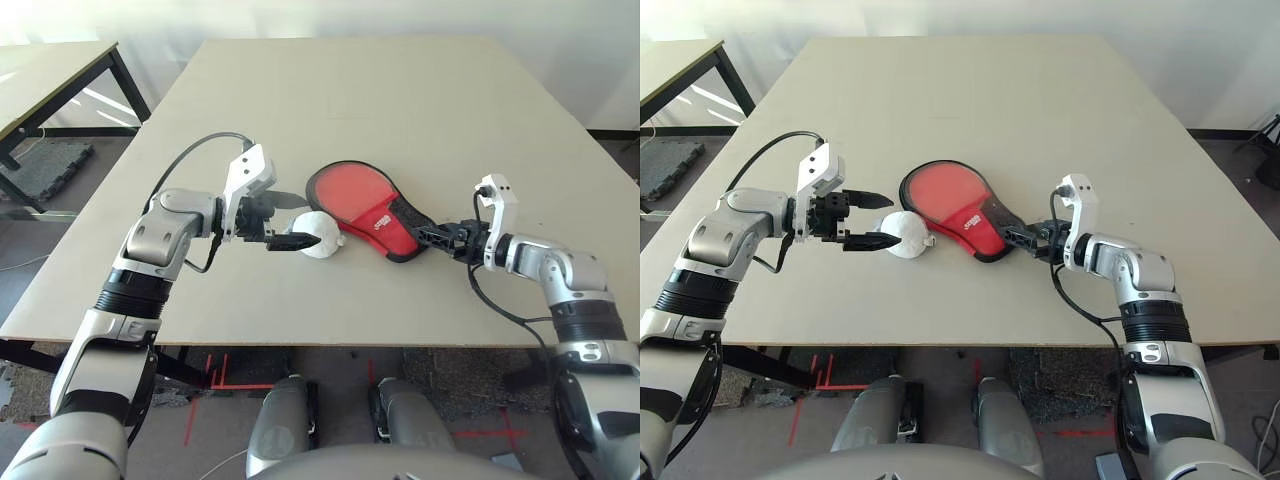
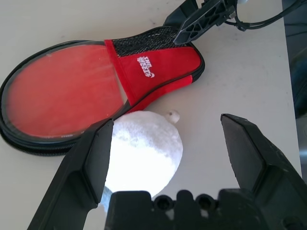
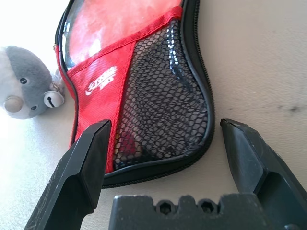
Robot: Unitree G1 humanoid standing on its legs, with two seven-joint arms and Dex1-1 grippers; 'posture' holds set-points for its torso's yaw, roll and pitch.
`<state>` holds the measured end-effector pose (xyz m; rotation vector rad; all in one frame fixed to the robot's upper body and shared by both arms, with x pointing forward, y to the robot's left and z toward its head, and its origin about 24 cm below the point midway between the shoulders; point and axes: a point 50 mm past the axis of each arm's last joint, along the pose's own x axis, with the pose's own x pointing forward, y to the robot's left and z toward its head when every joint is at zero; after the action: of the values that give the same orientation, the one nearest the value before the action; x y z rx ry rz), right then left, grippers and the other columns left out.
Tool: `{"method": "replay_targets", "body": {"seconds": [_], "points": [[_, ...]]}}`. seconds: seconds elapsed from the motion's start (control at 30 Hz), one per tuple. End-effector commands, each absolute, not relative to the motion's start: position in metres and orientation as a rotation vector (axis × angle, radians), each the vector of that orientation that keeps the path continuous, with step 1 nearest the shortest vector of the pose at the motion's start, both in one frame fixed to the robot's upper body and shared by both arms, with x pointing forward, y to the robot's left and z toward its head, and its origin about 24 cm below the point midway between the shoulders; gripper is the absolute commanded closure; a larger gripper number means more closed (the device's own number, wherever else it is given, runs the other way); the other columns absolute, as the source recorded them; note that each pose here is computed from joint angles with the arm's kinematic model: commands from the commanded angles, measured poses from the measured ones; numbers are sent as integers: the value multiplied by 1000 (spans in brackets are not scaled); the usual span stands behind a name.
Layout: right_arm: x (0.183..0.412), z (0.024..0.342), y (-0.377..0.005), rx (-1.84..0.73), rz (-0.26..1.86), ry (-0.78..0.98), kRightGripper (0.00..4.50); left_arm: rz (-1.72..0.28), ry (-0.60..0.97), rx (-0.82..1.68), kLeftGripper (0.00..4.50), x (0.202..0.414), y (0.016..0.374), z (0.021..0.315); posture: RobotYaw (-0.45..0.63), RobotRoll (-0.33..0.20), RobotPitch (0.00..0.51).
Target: Store the ping-pong paddle in its case and zip it.
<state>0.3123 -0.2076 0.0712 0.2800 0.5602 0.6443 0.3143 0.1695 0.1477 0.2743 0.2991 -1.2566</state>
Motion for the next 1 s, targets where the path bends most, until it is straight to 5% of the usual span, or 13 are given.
{"method": "replay_targets", "body": {"seconds": [0.03,0.13,0.23,0.57,1.0], "points": [[311,67,-197,290,678,591,18,-1257,288,268,0,313,169,149,83,0,53],[311,65,-195,299,677,598,18,-1257,288,269,0,313,168,149,84,0,52],[310,62,-194,317,673,612,610,-1257,288,270,0,314,168,149,84,0,52],[306,49,-194,327,640,665,4325,-1254,301,272,0,313,169,146,87,0,47],[275,42,-207,347,641,720,4471,-1235,311,277,0,311,174,142,90,0,56]]}}
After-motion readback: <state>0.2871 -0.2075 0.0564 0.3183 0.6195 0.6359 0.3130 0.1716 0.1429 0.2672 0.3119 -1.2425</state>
